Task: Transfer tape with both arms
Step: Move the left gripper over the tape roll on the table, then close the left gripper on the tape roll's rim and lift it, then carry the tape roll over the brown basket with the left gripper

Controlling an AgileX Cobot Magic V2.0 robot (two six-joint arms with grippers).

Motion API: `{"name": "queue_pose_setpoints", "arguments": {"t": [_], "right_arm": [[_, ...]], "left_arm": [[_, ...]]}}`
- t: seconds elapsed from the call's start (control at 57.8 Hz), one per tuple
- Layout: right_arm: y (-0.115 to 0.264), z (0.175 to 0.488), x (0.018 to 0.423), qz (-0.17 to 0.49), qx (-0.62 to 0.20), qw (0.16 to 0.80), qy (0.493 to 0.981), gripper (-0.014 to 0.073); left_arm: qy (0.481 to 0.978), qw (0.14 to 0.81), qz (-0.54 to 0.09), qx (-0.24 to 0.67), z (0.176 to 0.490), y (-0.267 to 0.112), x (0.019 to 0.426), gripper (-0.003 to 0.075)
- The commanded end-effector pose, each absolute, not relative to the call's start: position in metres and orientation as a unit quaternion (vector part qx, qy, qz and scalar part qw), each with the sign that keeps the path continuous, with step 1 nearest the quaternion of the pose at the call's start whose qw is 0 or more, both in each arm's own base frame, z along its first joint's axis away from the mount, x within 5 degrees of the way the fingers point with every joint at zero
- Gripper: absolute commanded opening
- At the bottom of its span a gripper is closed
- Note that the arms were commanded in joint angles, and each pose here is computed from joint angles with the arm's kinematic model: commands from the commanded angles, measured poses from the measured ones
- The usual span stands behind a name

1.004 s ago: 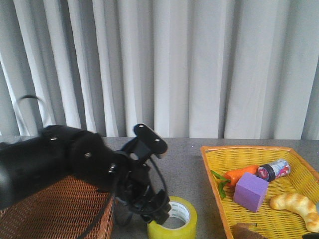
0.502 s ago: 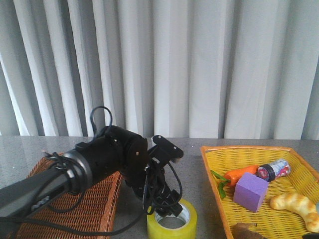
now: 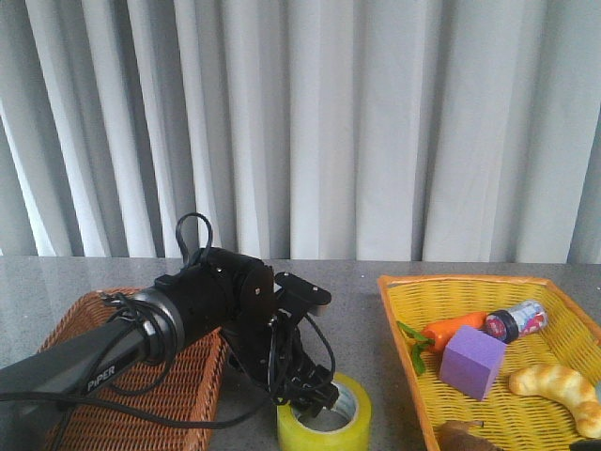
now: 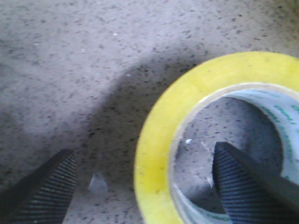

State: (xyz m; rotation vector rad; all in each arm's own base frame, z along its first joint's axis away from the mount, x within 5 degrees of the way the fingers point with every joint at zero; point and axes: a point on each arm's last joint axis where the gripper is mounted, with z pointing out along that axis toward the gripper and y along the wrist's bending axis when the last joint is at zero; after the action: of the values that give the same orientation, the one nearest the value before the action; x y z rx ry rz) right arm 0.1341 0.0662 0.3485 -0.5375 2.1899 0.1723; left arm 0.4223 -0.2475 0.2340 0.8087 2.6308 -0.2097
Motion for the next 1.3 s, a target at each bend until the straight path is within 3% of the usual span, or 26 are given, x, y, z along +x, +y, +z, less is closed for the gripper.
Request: {"name": "queue_pose_setpoints", "arguments": {"t": [0.0, 0.415, 0.571, 0.866, 1.021, 1.281], "right_arm": [[0.066, 0.361, 0.136, 0.075, -0.210, 0.463, 0.858, 0.0400], [0.066, 0.361, 0.136, 0.074, -0.211, 0.463, 0.858, 0.0400], [0.066, 0.361, 0.136, 0.074, -0.211, 0.463, 0.858, 0.0400], [0.066, 0.361, 0.136, 0.074, -0.211, 0.463, 0.858, 0.0400], [0.066, 0.361, 0.136, 0.074, -0.211, 0.463, 0.858, 0.0400], [0.066, 0.361, 0.136, 0.074, -0.211, 0.463, 0.858, 0.0400]], "left_arm": [[0.922, 0.246, -0.095, 0.283, 0.276, -0.248, 0.417, 0.0526], [0.923, 0.242, -0.094, 0.284, 0.276, -0.248, 0.417, 0.0183], [0.923, 0.241, -0.093, 0.284, 0.276, -0.248, 0.416, 0.0090], [0.921, 0.246, -0.094, 0.285, 0.290, -0.245, 0.412, 0.0057], [0.910, 0.284, -0.088, 0.289, 0.328, -0.237, 0.406, 0.0059], [0.897, 0.338, 0.004, 0.285, 0.392, -0.196, 0.390, 0.0059]]}}
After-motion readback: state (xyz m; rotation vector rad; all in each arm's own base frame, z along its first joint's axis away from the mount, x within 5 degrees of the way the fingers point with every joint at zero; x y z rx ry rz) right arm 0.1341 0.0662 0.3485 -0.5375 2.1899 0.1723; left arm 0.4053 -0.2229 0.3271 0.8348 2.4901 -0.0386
